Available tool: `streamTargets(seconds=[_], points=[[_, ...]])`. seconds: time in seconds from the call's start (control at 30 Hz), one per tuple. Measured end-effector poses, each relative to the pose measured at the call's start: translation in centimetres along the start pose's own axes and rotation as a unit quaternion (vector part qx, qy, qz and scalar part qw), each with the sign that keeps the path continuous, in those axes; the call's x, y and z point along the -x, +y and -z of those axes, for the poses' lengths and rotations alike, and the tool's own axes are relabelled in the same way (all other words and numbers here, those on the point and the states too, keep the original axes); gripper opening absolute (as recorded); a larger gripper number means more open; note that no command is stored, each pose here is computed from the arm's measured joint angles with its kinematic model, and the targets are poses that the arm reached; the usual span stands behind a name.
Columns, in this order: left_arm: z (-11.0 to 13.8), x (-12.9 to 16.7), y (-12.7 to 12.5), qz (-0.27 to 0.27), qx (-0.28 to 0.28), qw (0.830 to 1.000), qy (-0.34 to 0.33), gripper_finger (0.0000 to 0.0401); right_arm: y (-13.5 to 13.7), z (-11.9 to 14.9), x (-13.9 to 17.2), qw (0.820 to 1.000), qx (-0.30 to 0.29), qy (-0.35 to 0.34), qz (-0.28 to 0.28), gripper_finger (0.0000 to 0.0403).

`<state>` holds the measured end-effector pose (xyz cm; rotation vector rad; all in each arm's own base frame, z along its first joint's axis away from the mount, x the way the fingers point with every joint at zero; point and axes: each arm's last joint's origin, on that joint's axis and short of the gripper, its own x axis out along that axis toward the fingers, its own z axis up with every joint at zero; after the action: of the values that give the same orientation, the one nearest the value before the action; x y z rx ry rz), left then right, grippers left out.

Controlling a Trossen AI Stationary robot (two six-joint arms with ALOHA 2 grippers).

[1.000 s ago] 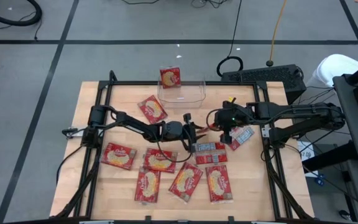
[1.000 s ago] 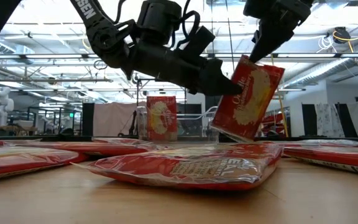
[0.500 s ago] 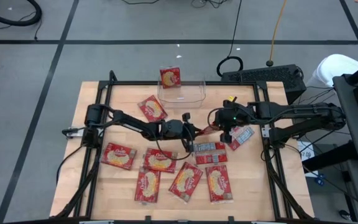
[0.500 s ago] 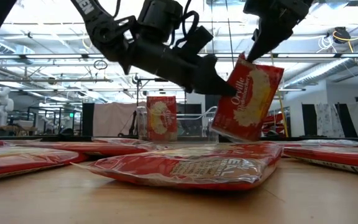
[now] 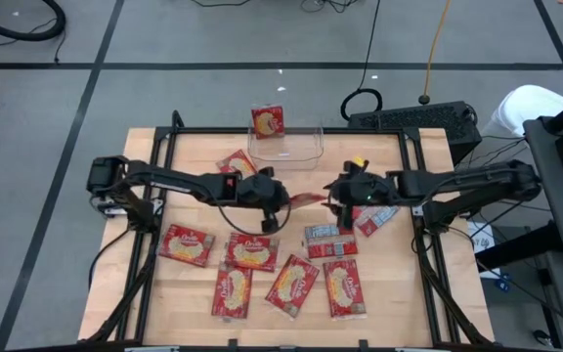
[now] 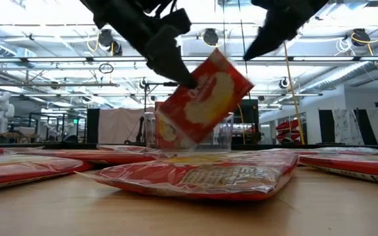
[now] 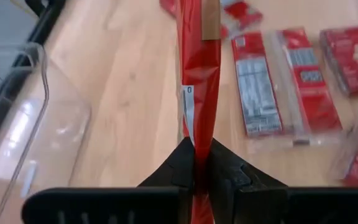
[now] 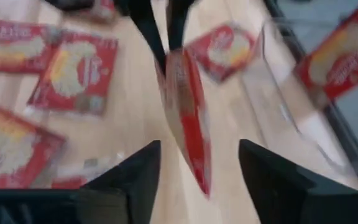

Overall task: Sort popcorn bags into baskets
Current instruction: Put the red popcorn bag into the transparent bin

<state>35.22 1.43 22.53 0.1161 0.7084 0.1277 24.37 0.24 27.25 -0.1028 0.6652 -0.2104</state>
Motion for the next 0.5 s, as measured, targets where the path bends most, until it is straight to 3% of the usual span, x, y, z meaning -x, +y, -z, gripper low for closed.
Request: streamTargets(seconds=[0.1,0.27,0.4,0.5], points=[[0.7,0.1,-0.2,0.01,-0.016,0.999,0.037,0.002,0.6,0.2,-1.6,0.999,0.025,-0.037,0.0,0.0244],[0.8,-0.3,-0.7,0.024,-0.027,0.999,0.036,0.0022,1.7,1.0,-4.3,0.997,0.036,-0.07,-0.024,0.0272],[0.7,-0.2,-0.9,0.026,-0.038,0.998,0.033,0.0035,2.0,1.8,-6.3,0.997,0.04,-0.06,-0.022,0.0266],[0.5,-0.2,-1.0,0.027,-0.04,0.999,0.022,0.0038,2.3,2.3,-7.3,0.997,0.052,-0.05,-0.024,0.0239]])
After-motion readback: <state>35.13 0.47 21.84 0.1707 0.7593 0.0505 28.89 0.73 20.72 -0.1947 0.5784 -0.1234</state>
